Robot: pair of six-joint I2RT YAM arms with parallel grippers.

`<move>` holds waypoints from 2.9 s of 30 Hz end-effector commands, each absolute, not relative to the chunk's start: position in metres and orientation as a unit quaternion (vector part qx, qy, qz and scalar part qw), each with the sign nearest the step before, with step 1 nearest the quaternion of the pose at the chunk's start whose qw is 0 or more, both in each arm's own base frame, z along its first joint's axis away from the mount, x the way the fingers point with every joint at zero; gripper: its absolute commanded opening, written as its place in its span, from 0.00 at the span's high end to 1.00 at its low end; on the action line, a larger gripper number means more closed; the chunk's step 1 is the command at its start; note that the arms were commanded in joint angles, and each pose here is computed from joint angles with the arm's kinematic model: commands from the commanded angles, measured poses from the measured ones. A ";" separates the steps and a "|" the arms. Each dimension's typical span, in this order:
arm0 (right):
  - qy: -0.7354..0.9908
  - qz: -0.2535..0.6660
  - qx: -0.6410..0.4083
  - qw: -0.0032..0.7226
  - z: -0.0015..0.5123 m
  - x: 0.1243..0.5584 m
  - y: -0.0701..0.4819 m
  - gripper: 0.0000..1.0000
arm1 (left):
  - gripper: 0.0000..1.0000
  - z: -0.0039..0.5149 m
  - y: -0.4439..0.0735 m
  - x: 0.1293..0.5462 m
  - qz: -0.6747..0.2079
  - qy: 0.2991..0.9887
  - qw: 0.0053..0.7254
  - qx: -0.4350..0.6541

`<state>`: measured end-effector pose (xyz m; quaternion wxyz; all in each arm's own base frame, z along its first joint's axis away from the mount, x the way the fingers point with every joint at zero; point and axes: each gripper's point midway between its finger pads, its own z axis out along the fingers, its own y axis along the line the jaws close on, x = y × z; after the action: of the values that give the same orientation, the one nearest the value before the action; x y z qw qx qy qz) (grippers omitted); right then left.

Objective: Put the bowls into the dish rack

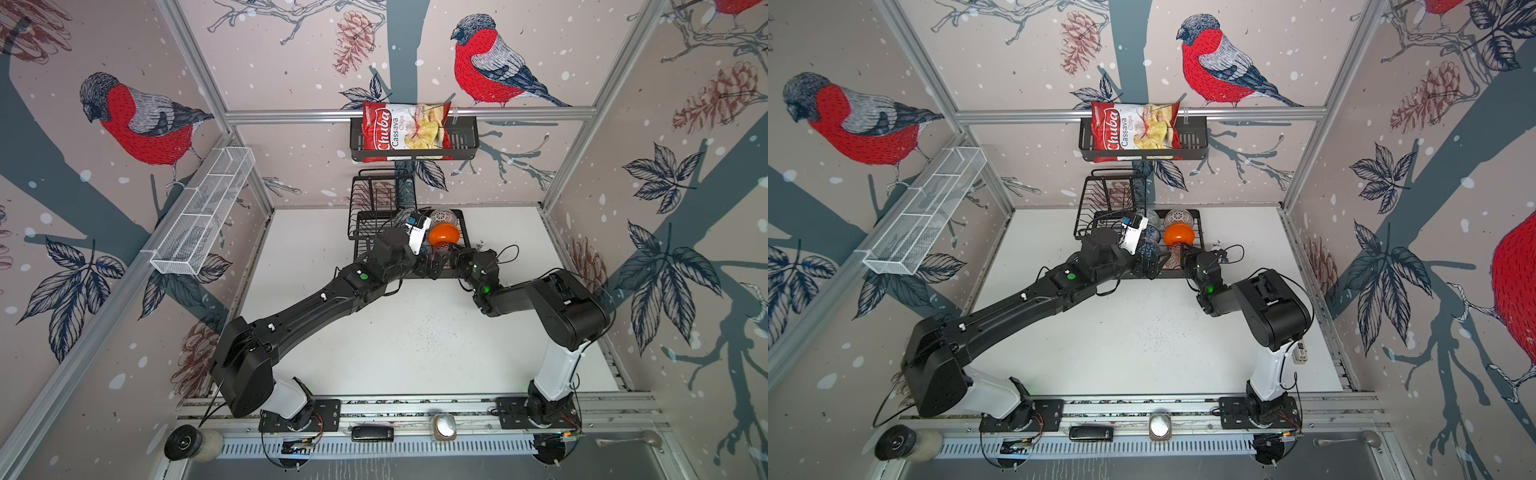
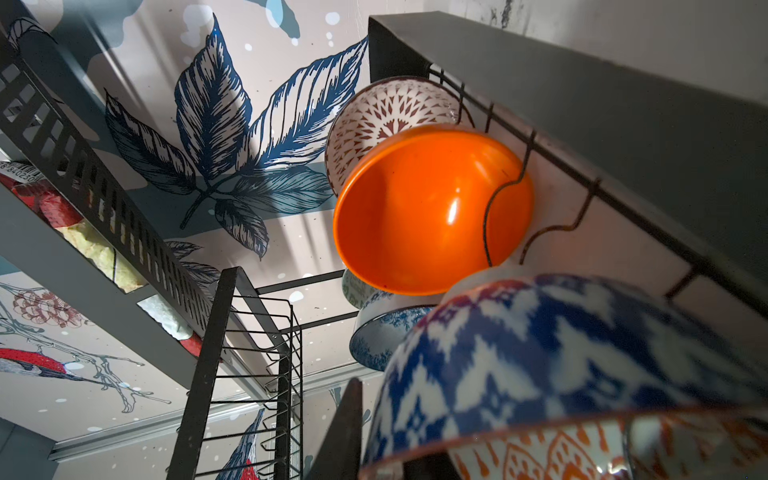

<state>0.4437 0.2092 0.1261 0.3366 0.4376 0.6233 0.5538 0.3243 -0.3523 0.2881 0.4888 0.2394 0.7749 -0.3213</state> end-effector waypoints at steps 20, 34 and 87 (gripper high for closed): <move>0.612 0.582 0.366 0.390 0.170 0.471 0.223 1.00 | 0.02 0.298 -0.355 0.323 -0.330 0.765 0.498 0.241; 0.590 0.585 0.355 0.428 0.163 0.476 0.219 1.00 | 0.02 0.293 -0.356 0.324 -0.327 0.768 0.494 0.243; 0.650 0.542 0.367 0.386 0.159 0.474 0.220 0.67 | 0.02 0.300 -0.354 0.322 -0.333 0.763 0.499 0.240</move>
<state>0.4739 0.2190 0.1447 0.3717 0.3838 0.6567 0.5322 0.3231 -0.3510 0.2935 0.4931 0.2387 0.7715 -0.3234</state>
